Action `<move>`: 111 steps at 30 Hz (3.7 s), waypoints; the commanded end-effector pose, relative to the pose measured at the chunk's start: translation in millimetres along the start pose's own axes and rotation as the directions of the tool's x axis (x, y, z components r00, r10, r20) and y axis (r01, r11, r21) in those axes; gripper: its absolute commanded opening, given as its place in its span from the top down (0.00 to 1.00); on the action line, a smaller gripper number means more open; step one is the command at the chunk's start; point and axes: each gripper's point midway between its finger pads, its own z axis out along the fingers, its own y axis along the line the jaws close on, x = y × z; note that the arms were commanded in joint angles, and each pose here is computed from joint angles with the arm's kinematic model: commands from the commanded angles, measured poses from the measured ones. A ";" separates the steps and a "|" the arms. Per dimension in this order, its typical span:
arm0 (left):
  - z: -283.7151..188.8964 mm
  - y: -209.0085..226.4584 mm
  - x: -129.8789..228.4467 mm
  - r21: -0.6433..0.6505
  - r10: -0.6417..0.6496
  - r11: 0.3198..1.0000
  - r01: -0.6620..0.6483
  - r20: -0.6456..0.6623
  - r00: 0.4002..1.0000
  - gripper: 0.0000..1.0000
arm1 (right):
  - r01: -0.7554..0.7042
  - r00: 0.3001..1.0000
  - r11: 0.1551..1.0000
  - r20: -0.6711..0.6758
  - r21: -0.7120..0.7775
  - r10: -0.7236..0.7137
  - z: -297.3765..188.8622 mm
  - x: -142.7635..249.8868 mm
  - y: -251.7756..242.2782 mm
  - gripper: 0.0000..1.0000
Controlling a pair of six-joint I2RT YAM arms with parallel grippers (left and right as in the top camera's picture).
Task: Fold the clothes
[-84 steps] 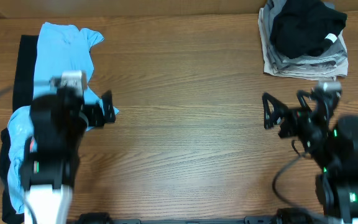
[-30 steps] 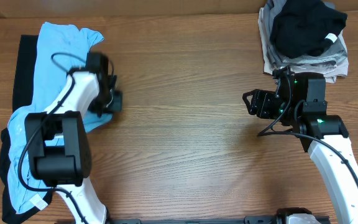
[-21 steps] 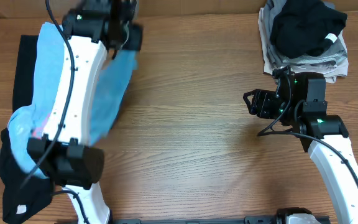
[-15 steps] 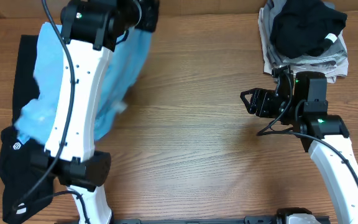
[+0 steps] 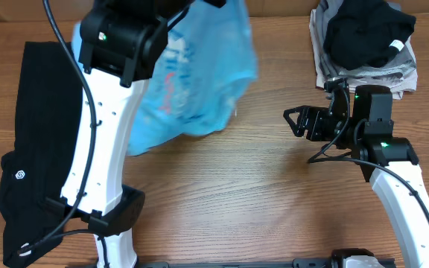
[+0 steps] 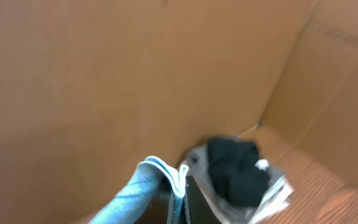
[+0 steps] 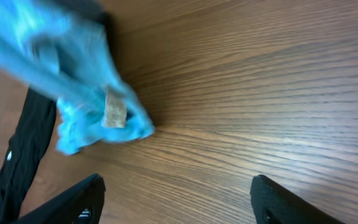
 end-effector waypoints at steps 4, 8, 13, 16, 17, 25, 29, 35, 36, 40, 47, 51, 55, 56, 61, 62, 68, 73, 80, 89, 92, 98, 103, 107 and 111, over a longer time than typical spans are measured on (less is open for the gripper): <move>-20.1 -51.9 -49.2 0.129 -0.037 0.992 0.015 0.168 0.985 0.96 | 0.074 0.996 0.995 -0.038 -0.065 -0.077 16.8 5.0 21.0 0.14; -26.2 -70.9 -61.6 0.168 -0.034 0.986 -0.003 0.215 0.976 0.96 | 0.061 0.996 0.996 -0.065 -0.064 -0.065 36.9 7.5 11.3 0.05; -45.7 -80.3 -79.1 0.182 -0.029 0.983 -0.020 0.261 0.965 0.96 | 0.014 0.997 0.999 -0.069 -0.034 -0.017 60.4 5.1 -5.9 0.00; -51.6 -81.4 -82.9 0.182 -0.028 0.983 -0.022 0.270 0.963 0.96 | -0.039 0.998 0.999 -0.050 0.020 0.040 67.7 1.0 -18.3 0.00; -51.9 -81.9 -83.1 0.184 -0.029 0.983 -0.022 0.270 0.962 0.96 | -0.056 0.997 0.998 -0.043 0.028 0.057 69.3 -0.5 -20.1 0.00; -50.3 -91.3 -78.2 0.202 -0.032 0.979 -0.021 0.253 0.967 0.96 | -0.218 0.976 0.966 0.038 0.142 0.215 88.5 -7.0 -34.9 0.10; -49.4 -90.2 -77.7 0.191 -0.033 0.982 -0.016 0.252 0.967 0.96 | -0.280 0.960 0.941 0.064 0.192 0.273 91.3 -3.5 -37.6 0.62; -48.2 -86.3 -75.1 0.169 -0.015 0.985 -0.027 0.245 0.969 0.96 | -0.305 0.950 0.925 0.014 0.228 0.310 90.3 13.0 -41.3 0.92; -47.6 -84.2 -74.3 0.157 -0.016 0.987 -0.023 0.242 0.970 0.96 | -0.306 0.950 0.924 0.010 0.230 0.312 90.2 14.2 -41.6 0.96; -46.2 -77.8 -71.1 0.121 0.000 0.992 -0.029 0.232 0.973 0.96 | -0.307 0.949 0.924 0.005 0.227 0.314 90.2 15.1 -40.8 0.96; -51.3 -55.3 -69.9 0.072 0.005 0.997 -0.021 0.214 0.977 0.96 | -0.287 0.957 0.936 0.015 0.203 0.290 78.9 9.1 -31.4 0.96; -61.7 -29.3 -70.0 0.012 0.005 1.000 -0.007 0.199 0.980 0.96 | -0.249 0.969 0.951 0.053 0.186 0.243 53.3 -4.6 -22.0 0.96; -74.9 -7.9 -66.8 -0.041 -0.001 0.999 0.008 0.171 0.985 0.96 | -0.202 0.978 0.961 0.088 0.188 0.188 21.5 -17.0 -15.2 0.96; -77.8 -2.9 -65.7 -0.054 -0.002 0.998 0.011 0.163 0.987 0.96 | -0.190 0.980 0.963 0.097 0.190 0.174 13.0 -20.6 -13.1 0.96; -96.6 23.3 -60.7 -0.129 0.014 0.992 0.002 0.126 0.992 0.96 | -0.112 0.989 0.971 0.122 0.213 0.087 -39.2 -42.1 3.8 0.96; -100.8 27.6 -61.3 -0.141 0.013 0.990 0.005 0.126 0.992 0.96 | -0.102 0.990 0.971 0.122 0.218 0.076 -47.2 -45.2 6.5 0.96; -129.6 39.0 -71.4 -0.188 0.019 0.982 0.010 0.150 0.988 0.96 | -0.045 0.991 0.966 0.133 0.255 0.011 -108.1 -70.8 28.7 0.96; -147.3 32.4 -79.8 -0.195 0.053 0.981 -0.018 0.171 0.984 0.96 | -0.006 0.987 0.966 0.154 0.260 -0.035 -146.3 -83.6 51.9 0.96; -199.1 25.1 -123.9 -0.283 0.125 0.959 -0.028 0.332 0.935 0.96 | 0.032 0.932 0.931 0.325 0.364 -0.159 -232.7 -120.0 78.8 0.96; -354.0 34.5 -154.1 -0.625 0.259 0.773 0.113 0.473 0.842 0.96 | 0.081 0.763 0.896 0.551 0.437 -0.338 -348.7 -141.9 133.7 0.96; -383.4 48.7 -144.9 -0.716 0.260 0.674 0.184 0.463 0.848 0.96 | 0.110 0.750 0.883 0.545 0.456 -0.375 -353.1 -142.6 136.9 0.96; -368.6 73.8 -123.1 -0.794 0.224 0.582 0.178 0.366 0.903 0.96 | 0.143 0.789 0.878 0.483 0.457 -0.380 -327.6 -156.4 124.1 0.96; -305.1 104.3 -99.9 -0.824 0.169 0.558 0.099 0.230 0.958 0.96 | 0.219 0.843 0.887 0.378 0.407 -0.382 -279.6 -175.2 108.1 0.96; -235.1 135.8 -73.9 -0.821 0.116 0.570 0.029 0.115 0.986 0.96 | 0.228 0.882 0.892 0.306 0.389 -0.359 -234.9 -198.1 80.9 0.96; -165.1 174.1 -50.2 -0.770 0.052 0.637 0.032 0.084 0.995 0.96 | 0.236 0.875 0.892 0.314 0.386 -0.367 -193.1 -239.2 55.0 0.96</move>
